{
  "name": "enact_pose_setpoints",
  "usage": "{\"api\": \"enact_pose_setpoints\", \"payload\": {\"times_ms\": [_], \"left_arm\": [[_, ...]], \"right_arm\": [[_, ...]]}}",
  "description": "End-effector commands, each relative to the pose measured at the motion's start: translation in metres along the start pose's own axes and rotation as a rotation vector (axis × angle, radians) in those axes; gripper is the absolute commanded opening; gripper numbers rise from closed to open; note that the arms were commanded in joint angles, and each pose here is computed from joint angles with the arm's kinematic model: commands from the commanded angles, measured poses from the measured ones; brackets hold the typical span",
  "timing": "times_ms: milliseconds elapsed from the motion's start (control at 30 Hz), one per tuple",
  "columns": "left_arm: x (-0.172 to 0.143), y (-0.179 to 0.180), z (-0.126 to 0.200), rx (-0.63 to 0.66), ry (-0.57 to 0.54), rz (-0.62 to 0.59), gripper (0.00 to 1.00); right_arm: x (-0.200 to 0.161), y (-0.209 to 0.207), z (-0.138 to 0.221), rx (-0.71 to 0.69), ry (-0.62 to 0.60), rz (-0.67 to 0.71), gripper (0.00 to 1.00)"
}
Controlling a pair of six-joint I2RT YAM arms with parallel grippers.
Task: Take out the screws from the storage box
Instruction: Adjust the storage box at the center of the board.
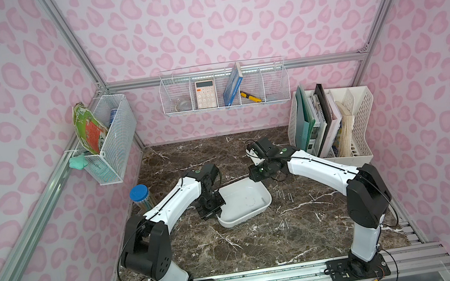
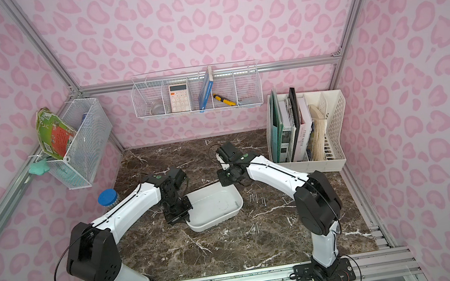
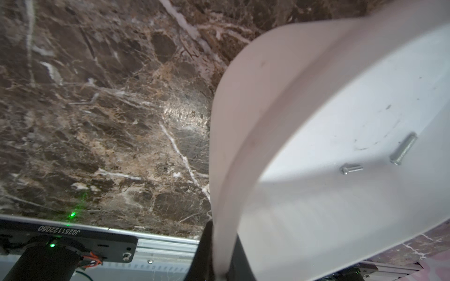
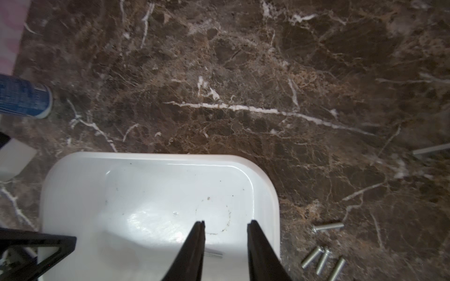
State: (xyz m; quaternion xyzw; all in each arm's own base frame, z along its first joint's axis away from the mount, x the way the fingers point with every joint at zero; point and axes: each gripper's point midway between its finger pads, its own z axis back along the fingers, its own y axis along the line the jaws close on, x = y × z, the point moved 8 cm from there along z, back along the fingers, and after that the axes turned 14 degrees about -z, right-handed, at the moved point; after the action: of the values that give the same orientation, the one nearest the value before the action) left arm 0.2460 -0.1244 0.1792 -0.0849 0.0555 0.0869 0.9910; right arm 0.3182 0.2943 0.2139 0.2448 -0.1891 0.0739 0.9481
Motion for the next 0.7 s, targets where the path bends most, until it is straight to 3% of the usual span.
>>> {"api": "enact_pose_setpoints", "payload": {"times_ms": [0,100,233,533,667], "left_arm": [[-0.020,0.005,0.016,0.028,0.143,0.011,0.00],[-0.027,0.004,0.030,0.007,0.207,0.015,0.00],[-0.034,0.007,0.048,0.001,0.206,0.044,0.00],[-0.037,0.015,0.049,0.064,0.356,0.099,0.00],[-0.030,0.017,0.049,0.102,0.331,0.099,0.00]], "right_arm": [[0.000,0.006,0.007,0.175,0.051,-0.062,0.38],[-0.003,-0.005,0.007,0.284,0.104,-0.146,0.39],[-0.010,-0.015,0.007,0.377,0.154,-0.228,0.39],[-0.019,-0.018,0.002,0.308,0.159,-0.238,0.39],[-0.020,-0.016,0.002,0.242,0.133,-0.208,0.38]]}}
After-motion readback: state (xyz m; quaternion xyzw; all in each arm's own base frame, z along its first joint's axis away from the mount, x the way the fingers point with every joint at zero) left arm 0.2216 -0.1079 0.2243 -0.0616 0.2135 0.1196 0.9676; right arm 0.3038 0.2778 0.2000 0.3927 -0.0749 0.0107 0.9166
